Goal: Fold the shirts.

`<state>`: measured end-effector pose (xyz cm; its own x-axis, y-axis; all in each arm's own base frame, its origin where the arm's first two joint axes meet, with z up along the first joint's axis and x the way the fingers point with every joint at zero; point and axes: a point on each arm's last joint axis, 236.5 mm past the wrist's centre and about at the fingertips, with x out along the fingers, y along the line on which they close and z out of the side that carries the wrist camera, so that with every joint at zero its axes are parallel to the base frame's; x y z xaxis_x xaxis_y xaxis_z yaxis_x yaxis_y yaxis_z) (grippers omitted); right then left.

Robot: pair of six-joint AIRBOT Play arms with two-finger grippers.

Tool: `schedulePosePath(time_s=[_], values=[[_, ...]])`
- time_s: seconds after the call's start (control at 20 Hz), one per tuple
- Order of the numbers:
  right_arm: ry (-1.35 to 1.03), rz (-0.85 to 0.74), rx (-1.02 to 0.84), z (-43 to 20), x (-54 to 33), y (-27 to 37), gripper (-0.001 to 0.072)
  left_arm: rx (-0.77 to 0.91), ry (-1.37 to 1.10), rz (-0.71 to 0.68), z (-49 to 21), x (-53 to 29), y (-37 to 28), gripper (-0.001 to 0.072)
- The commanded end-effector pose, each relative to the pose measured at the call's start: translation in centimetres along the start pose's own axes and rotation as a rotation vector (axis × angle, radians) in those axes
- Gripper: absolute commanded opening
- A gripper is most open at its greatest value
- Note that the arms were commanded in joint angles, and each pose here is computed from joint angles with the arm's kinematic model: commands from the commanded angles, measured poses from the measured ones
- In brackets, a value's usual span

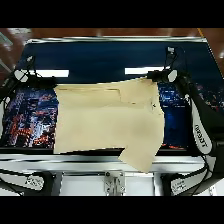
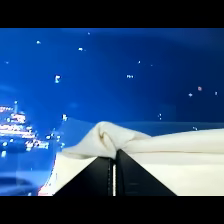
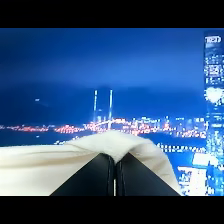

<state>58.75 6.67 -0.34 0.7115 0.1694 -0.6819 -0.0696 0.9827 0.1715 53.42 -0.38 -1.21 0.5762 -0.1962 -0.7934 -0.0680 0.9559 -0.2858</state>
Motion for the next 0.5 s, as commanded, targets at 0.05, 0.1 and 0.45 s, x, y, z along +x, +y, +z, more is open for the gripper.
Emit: schedulePosePath(time_s=[0.05,0.1,0.45], values=[[0.041,-0.010,-0.002,-2.7,3.2,-0.5,0.0064,-0.037,0.150,-0.005,-4.4,3.9,1.0,0.0038],[0.056,-0.008,-0.002,-3.0,3.2,-0.5,0.0064,-0.037,0.196,-0.010,-5.5,4.0,1.0,0.0038],[0.542,-0.099,-0.085,-10.9,-5.9,-4.0,0.0063,-0.015,0.595,-0.001,-11.7,-2.7,2.7,0.0037]])
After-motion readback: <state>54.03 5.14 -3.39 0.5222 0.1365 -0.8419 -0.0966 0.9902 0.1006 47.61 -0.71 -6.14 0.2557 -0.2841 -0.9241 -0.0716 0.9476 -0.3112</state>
